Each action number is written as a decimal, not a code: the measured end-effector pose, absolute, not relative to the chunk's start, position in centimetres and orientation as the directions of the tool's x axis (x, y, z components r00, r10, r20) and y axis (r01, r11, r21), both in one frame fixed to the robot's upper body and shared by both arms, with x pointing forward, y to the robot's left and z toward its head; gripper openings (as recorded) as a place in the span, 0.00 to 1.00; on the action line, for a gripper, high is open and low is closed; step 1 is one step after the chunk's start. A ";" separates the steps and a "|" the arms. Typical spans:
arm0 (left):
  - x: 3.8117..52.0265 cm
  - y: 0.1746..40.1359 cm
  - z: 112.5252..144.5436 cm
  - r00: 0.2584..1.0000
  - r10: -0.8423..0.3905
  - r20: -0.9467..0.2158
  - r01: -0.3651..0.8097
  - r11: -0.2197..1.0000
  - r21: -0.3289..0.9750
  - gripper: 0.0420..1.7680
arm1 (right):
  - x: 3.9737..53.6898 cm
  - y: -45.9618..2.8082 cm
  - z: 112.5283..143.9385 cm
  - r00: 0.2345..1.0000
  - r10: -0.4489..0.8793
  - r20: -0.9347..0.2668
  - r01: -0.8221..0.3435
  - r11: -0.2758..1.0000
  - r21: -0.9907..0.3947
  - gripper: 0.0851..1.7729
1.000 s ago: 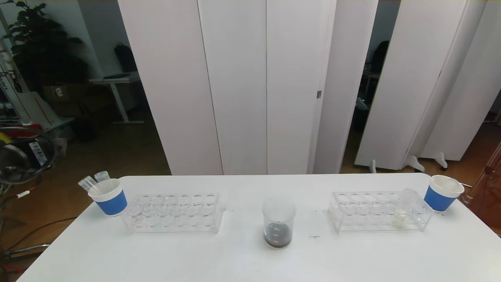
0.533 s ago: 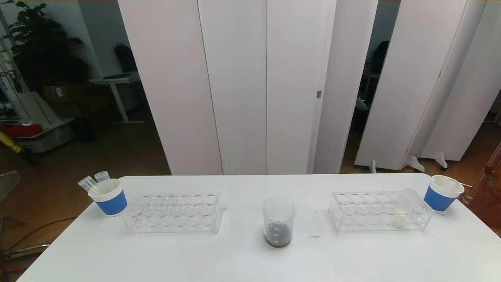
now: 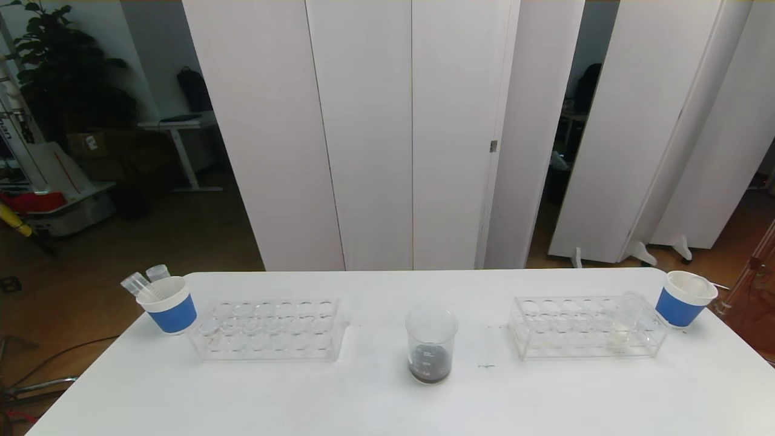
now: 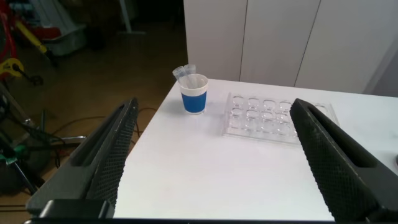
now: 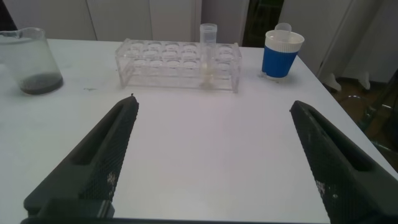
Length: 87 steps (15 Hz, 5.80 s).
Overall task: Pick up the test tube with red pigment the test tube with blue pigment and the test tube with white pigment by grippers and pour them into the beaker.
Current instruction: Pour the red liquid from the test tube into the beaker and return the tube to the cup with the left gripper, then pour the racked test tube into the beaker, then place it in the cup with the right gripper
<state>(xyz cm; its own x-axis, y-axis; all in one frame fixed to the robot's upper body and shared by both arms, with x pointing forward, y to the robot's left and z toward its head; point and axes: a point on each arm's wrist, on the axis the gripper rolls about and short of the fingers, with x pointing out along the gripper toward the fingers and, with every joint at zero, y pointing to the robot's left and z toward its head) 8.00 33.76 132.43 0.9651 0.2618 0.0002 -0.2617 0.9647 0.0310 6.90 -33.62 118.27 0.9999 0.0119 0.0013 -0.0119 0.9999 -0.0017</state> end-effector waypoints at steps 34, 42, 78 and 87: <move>6.9 33.3 118.2 1.000 -0.027 -0.011 0.028 0.999 0.039 0.99 | 6.9 -33.6 118.3 1.000 0.012 0.001 -0.012 1.000 -0.002 0.99; 6.9 33.3 118.2 1.000 -0.028 -0.010 0.028 0.999 0.040 0.99 | 6.9 -33.6 118.3 1.000 0.011 0.000 -0.011 1.000 -0.001 0.99; 6.9 33.3 118.2 1.000 -0.027 -0.011 0.028 0.999 0.039 0.99 | 25.7 -34.0 129.2 0.972 -0.135 -0.192 0.151 0.986 0.067 0.99; 6.9 33.3 118.2 1.000 -0.028 -0.011 0.028 0.999 0.039 0.99 | 28.0 -34.1 123.8 0.929 -0.139 -0.343 0.161 0.986 0.035 0.99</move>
<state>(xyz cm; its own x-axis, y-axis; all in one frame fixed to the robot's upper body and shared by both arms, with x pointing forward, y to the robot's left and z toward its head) 6.90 33.30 118.17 0.9996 -0.0277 -0.0106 0.0281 0.9988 0.0395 28.04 -34.12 123.76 0.9288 -0.1394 -0.3433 0.1610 0.9863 0.0351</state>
